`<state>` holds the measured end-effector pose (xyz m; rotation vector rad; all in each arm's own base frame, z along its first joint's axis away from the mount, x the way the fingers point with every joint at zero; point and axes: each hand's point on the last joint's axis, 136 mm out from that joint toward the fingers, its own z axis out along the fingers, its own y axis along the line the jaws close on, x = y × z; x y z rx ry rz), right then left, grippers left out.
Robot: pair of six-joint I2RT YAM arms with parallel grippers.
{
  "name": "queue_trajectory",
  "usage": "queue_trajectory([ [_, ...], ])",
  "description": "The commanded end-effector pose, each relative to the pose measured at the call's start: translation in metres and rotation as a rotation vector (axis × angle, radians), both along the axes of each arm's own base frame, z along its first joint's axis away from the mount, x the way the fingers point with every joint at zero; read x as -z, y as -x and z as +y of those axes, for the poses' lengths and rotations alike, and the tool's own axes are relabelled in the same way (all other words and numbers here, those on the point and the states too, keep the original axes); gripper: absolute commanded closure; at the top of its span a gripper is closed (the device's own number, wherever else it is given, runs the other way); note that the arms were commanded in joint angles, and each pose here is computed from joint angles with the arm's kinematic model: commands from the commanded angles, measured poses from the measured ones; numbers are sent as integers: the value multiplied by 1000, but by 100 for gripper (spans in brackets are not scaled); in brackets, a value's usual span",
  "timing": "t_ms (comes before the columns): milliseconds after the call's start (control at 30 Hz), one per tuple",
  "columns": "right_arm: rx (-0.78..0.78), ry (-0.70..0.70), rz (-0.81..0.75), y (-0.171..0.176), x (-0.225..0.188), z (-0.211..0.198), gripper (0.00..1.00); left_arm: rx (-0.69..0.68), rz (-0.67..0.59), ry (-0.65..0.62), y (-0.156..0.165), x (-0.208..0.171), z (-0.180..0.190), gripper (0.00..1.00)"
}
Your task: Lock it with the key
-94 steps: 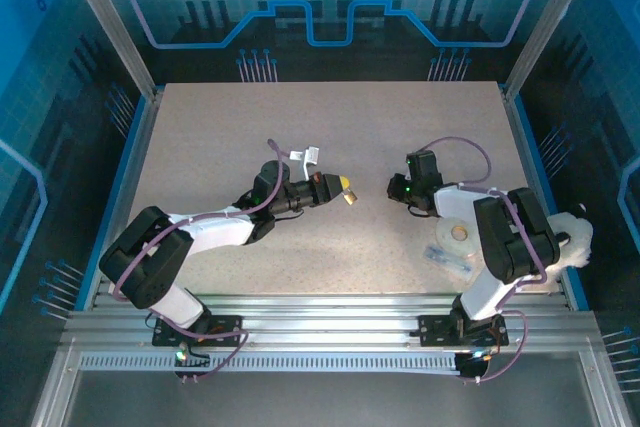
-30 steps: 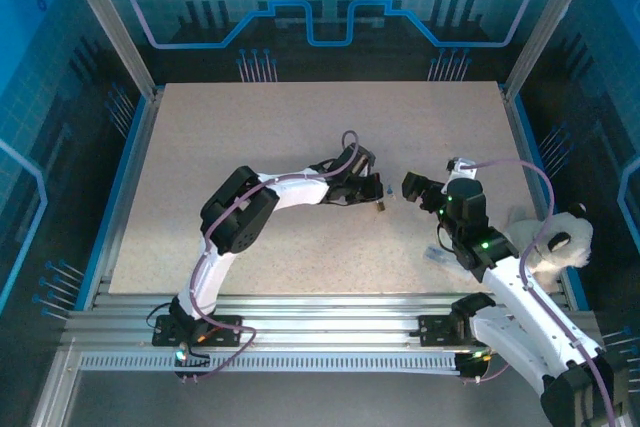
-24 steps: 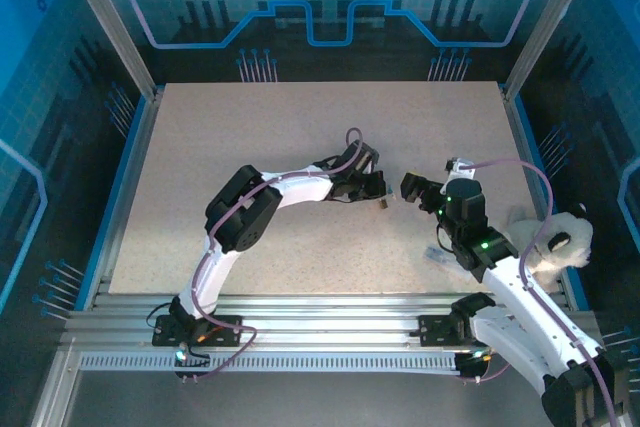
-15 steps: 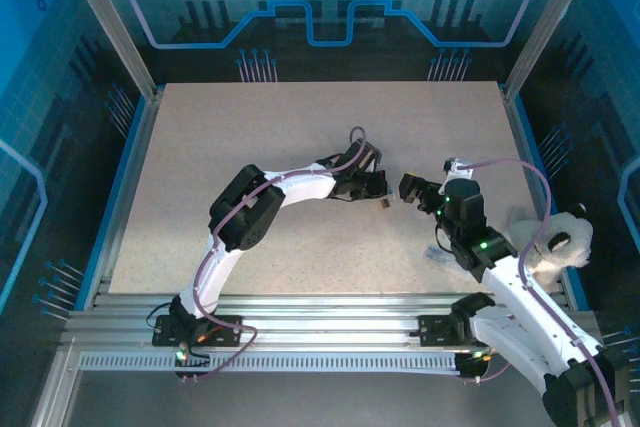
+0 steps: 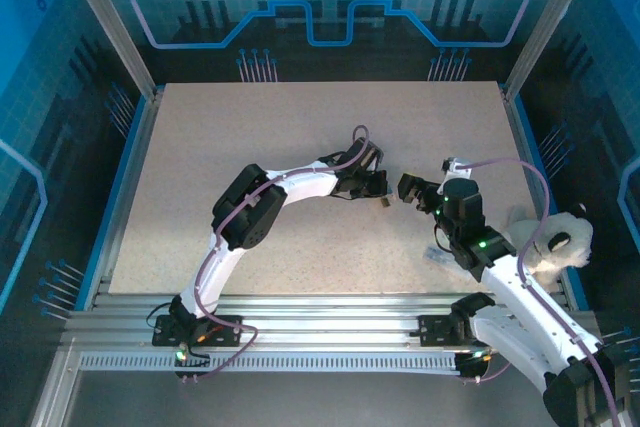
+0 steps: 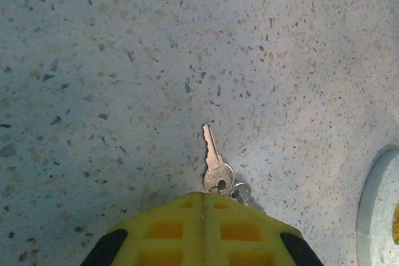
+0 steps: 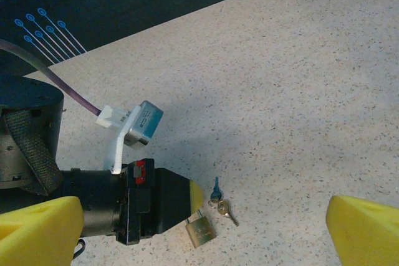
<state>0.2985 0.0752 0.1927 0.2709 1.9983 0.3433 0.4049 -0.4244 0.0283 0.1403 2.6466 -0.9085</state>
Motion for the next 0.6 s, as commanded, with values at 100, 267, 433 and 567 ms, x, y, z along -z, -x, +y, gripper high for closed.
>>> queue_trajectory([
  [100,-8,12,-8,-2,2,4,0,10,7,-69,-6,18,11,95],
  [267,-8,14,-8,-2,2,5,0,11,1,-72,-9,17,12,94],
  [433,-10,17,-4,-3,4,5,0,8,-3,-74,-12,14,15,88],
  [567,-13,19,-5,-3,4,6,0,10,-11,-73,-14,9,14,81],
])
